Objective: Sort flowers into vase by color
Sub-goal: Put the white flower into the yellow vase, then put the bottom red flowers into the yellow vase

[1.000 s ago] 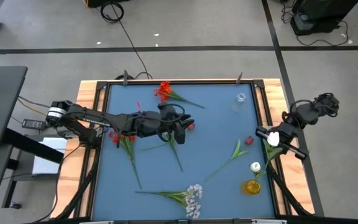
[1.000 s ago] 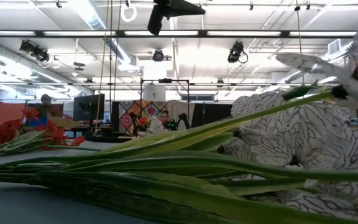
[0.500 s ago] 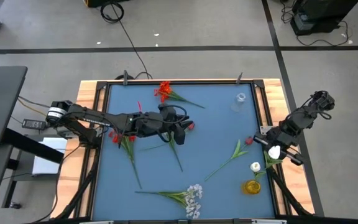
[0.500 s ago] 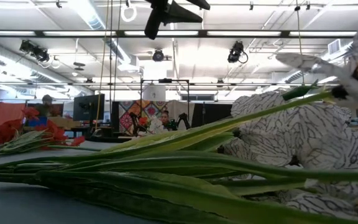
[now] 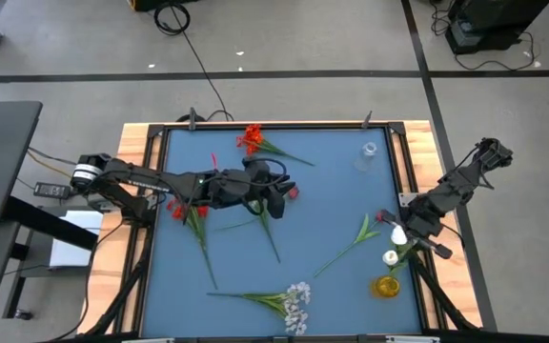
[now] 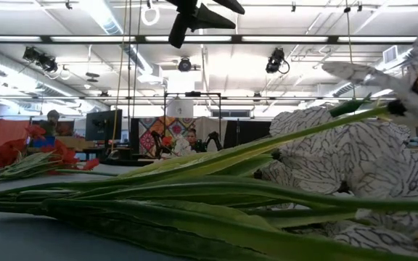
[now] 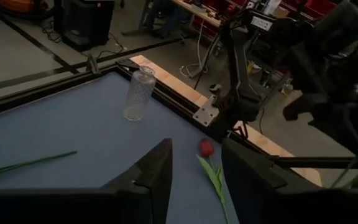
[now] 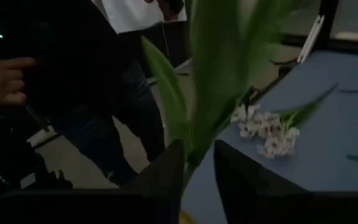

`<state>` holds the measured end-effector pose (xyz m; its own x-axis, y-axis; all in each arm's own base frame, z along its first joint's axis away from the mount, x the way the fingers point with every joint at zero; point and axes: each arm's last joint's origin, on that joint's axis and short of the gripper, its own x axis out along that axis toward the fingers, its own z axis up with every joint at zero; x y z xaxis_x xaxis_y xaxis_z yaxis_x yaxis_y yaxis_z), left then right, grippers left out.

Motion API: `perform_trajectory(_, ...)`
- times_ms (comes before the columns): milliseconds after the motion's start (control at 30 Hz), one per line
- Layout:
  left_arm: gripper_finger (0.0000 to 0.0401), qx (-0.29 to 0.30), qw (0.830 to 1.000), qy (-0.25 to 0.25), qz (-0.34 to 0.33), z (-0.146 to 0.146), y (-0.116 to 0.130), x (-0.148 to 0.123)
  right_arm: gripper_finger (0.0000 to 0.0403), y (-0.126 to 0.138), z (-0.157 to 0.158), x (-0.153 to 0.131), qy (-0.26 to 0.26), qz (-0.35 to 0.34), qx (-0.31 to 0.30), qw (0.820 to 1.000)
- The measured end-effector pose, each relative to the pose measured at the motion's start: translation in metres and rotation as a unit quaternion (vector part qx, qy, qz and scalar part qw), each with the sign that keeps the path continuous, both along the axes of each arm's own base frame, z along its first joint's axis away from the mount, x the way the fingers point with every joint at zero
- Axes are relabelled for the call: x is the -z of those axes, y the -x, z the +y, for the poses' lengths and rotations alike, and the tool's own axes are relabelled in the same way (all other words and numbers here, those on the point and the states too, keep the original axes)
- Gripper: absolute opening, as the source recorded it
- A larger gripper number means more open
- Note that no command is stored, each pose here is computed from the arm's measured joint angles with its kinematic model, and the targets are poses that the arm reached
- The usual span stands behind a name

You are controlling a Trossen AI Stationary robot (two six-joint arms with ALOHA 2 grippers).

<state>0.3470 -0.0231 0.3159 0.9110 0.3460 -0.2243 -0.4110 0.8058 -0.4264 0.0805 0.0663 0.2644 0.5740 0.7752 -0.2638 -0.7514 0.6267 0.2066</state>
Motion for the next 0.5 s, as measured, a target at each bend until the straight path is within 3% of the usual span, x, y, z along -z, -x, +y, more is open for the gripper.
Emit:
perform_trajectory(167,0.0144,0.000,1.000,0.000,0.004,0.000,0.000,0.001,0.0144,0.004,-0.002,0.009,0.013,0.065,0.000,0.998)
perform_trajectory(233,0.0144,-0.001,1.000,0.000,0.006,0.001,-0.001,0.002,0.0148,0.006,-0.004,0.015,0.031,0.094,0.002,0.995)
perform_trajectory(400,0.0144,-0.003,1.000,0.002,0.019,0.009,-0.004,0.008,0.0148,0.006,-0.004,0.012,0.014,0.089,0.001,0.996)
perform_trajectory(500,0.0144,0.010,1.000,0.006,0.029,0.010,-0.008,0.014,0.0148,0.007,-0.007,0.016,0.028,0.111,0.039,0.993)
